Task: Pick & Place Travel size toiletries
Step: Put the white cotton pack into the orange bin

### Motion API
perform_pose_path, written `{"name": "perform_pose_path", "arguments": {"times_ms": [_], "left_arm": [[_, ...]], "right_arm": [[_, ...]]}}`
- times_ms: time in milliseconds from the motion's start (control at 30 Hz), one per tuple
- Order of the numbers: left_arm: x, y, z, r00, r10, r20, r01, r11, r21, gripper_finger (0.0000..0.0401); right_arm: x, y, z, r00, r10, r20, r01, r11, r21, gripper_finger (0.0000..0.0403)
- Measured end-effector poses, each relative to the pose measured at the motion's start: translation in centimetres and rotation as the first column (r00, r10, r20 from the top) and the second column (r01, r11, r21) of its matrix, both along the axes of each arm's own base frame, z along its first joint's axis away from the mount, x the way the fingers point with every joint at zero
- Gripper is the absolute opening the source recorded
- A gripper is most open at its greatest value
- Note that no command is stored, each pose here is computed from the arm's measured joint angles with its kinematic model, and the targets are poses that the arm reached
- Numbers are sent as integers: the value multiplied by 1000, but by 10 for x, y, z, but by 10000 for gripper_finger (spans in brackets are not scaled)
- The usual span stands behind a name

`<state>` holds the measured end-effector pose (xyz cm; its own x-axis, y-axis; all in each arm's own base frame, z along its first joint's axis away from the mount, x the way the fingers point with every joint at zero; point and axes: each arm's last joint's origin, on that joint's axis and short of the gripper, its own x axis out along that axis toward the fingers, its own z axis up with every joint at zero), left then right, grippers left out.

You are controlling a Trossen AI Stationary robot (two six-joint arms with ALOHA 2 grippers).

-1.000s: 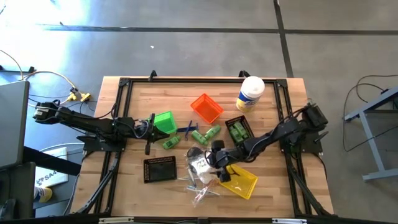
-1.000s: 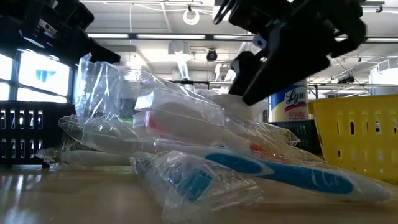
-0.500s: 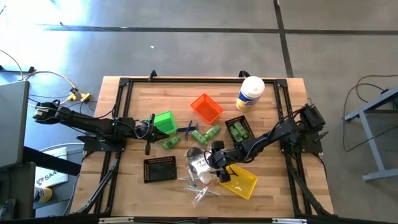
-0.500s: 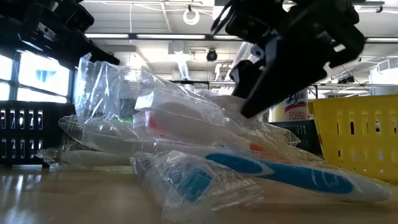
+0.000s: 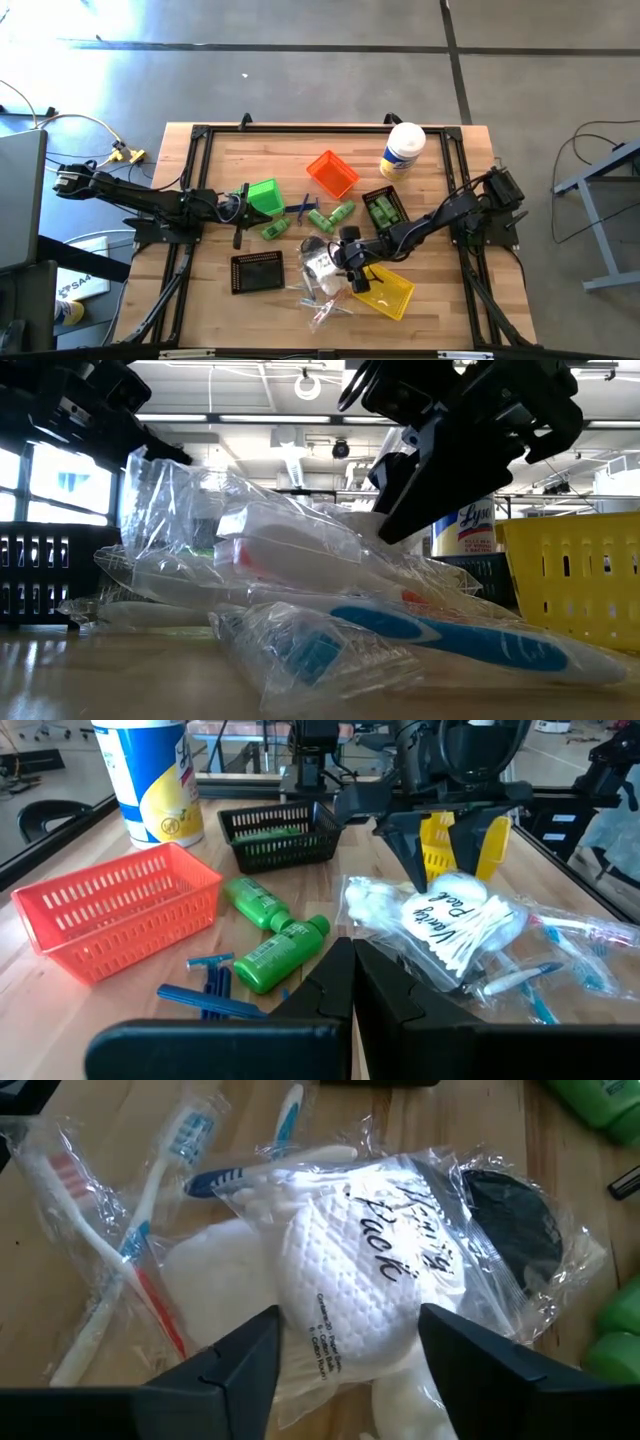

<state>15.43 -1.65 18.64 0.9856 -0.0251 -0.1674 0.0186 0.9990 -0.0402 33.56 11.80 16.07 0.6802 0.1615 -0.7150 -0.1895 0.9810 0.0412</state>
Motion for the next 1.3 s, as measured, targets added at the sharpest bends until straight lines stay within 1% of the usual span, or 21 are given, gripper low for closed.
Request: {"name": "perform_pose_path", "arguments": {"times_ms": [567,833,933,1300], "left_arm": [[0,0,-1,1000,0,-14,0,1000,2,0],[0,0,-1,1000,0,-14,0,1000,2,0],[0,0,-1,1000,0,-15,0,1000,2,0],[0,0,-1,1000,0,-14,0,1000,2,0]], "right_arm": [[0,0,0,1000,-1,1,1,1000,-1,70],[0,0,0,1000,1,-2,-1,1000,1,20],[0,0,0,1000,6,-4,-6,1000,5,8],[-1,0,4,1000,7,3,-7,1000,8,5]]}}
